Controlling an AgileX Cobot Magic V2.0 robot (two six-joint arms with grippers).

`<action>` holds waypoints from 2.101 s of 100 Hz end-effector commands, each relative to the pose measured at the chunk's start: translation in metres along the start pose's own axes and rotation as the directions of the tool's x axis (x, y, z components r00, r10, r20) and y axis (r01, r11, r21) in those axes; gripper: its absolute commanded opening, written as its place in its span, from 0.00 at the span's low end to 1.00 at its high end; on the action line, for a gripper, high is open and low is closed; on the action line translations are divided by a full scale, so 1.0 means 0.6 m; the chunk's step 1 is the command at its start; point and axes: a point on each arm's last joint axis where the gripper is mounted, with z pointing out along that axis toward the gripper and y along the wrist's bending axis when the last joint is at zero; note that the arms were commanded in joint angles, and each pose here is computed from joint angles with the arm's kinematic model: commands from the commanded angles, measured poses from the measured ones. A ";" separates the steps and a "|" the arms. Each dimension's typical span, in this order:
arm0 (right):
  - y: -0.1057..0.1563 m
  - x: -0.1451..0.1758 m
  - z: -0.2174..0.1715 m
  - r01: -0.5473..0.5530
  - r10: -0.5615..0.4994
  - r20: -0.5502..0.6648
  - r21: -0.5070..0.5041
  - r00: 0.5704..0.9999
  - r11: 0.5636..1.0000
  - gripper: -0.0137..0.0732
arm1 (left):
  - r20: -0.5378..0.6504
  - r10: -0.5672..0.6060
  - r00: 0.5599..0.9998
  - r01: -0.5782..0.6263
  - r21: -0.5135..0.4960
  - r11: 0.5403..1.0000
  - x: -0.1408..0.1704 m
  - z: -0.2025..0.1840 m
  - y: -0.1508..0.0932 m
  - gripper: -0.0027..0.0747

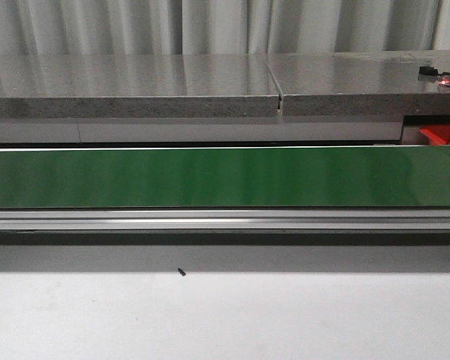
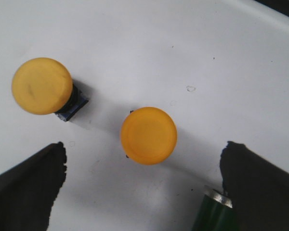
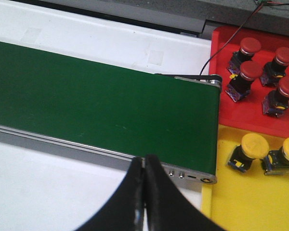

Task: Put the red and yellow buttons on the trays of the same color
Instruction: 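Move the left gripper down onto a yellow push button and grasp it, then lift the yellow button onto the belt and open the left gripper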

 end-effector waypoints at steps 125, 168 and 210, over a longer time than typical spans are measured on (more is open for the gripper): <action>-0.003 -0.020 -0.009 -0.002 0.001 0.086 0.018 0.996 1.000 0.08 | 0.098 -0.066 0.993 0.060 0.063 0.996 -0.026 0.038 -0.003 0.30; -0.003 -0.020 -0.009 -0.002 0.001 0.086 0.018 0.996 1.000 0.08 | 0.198 -0.019 0.980 0.001 0.089 0.996 -0.041 -0.107 -0.028 0.20; -0.003 -0.020 -0.009 -0.002 0.001 0.086 0.018 0.996 1.000 0.08 | 0.282 0.071 0.957 -0.111 0.129 0.985 0.033 -0.237 -0.097 0.20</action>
